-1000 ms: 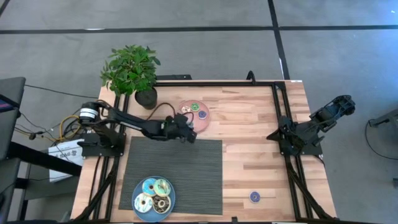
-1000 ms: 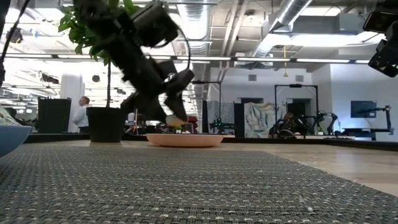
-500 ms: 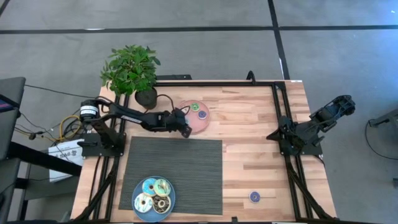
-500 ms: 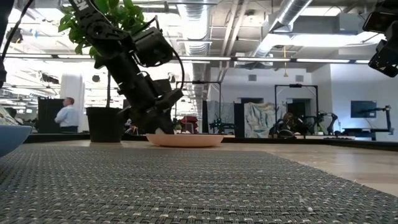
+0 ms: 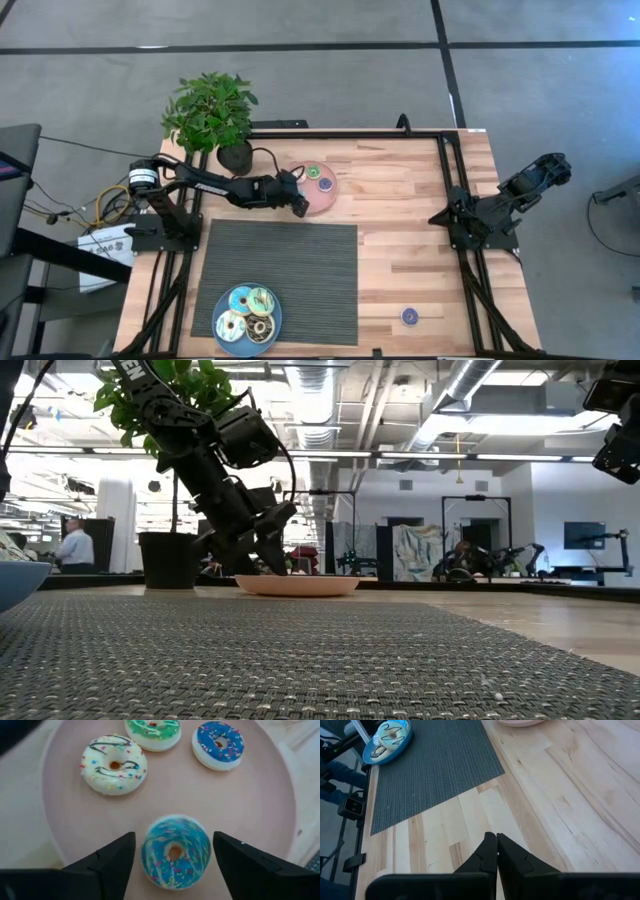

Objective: Pick & Place donuts
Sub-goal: Put the small blue donut on the pink plate, then put the small dark blue donut on the pink plate

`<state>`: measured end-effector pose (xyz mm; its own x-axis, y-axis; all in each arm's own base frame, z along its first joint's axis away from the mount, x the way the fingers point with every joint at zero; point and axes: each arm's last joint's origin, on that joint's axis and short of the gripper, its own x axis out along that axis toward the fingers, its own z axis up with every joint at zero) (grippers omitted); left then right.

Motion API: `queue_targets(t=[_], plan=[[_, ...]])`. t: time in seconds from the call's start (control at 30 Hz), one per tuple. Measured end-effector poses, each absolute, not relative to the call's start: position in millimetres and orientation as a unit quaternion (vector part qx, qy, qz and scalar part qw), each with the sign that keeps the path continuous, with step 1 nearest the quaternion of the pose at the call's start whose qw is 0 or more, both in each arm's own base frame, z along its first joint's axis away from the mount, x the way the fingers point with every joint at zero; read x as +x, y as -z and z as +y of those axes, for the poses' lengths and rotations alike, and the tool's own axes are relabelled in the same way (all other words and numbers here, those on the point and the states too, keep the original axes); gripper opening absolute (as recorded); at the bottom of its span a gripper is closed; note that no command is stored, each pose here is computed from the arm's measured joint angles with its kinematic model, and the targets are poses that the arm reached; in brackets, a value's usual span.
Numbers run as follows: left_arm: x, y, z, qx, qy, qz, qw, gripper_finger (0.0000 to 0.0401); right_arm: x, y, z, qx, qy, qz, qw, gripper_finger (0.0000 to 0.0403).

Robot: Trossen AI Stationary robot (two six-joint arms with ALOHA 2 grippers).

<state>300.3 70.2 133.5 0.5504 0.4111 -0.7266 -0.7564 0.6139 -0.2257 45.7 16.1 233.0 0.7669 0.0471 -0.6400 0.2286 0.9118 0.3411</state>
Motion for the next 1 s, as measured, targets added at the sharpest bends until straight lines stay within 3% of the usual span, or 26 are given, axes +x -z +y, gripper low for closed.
queue_targets(t=[0.5,0.83,1.0], plan=[[310,-147,67,-0.333,-0.301,0.31,0.838,0.0279,46,-233,16,0.204,0.049,0.338,0.917,0.0],[326,-195,70,-0.217,-0.375,0.307,0.847,0.0279,46,-233,16,0.216,0.054,0.337,0.915,0.0],[333,-225,62,-0.153,-0.366,0.344,0.851,0.0279,46,-233,16,0.239,0.061,0.334,0.91,0.0]])
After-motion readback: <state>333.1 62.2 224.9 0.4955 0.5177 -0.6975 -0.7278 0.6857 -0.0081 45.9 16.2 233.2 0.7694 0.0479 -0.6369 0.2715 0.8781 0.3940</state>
